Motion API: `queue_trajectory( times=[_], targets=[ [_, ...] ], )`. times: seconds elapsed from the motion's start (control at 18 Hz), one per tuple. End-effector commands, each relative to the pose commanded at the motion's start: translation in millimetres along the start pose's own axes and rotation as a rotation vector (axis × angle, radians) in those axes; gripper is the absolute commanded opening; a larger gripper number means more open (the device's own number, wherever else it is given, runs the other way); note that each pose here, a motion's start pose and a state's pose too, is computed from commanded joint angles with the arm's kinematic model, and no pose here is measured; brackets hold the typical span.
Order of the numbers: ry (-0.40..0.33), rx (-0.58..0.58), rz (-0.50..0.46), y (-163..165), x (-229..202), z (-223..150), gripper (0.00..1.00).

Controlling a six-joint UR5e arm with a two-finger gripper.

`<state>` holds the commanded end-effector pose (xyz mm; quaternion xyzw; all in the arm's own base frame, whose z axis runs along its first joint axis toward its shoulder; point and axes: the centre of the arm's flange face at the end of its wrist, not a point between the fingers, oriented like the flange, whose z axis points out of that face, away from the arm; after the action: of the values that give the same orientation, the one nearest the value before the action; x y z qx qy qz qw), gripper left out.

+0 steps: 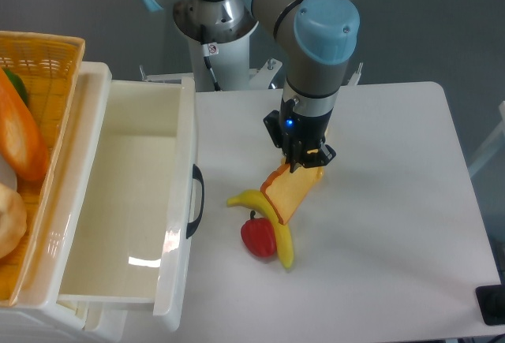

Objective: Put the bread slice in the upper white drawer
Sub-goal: 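Close the gripper on the toast slice resting on the banana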

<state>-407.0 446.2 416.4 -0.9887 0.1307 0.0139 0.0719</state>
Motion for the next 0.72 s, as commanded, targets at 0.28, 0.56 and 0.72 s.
queue_trajectory(
  times=[0.28, 0.56, 0.72],
  targets=[
    [0.002, -0.004, -0.016, -1, 1, 2, 0.05],
    [-0.008, 0.027, -0.134, -4, -3, -9, 0.05],
    [-0.013, 0.036, -0.144, -7, -4, -13, 0.05]
  ],
)
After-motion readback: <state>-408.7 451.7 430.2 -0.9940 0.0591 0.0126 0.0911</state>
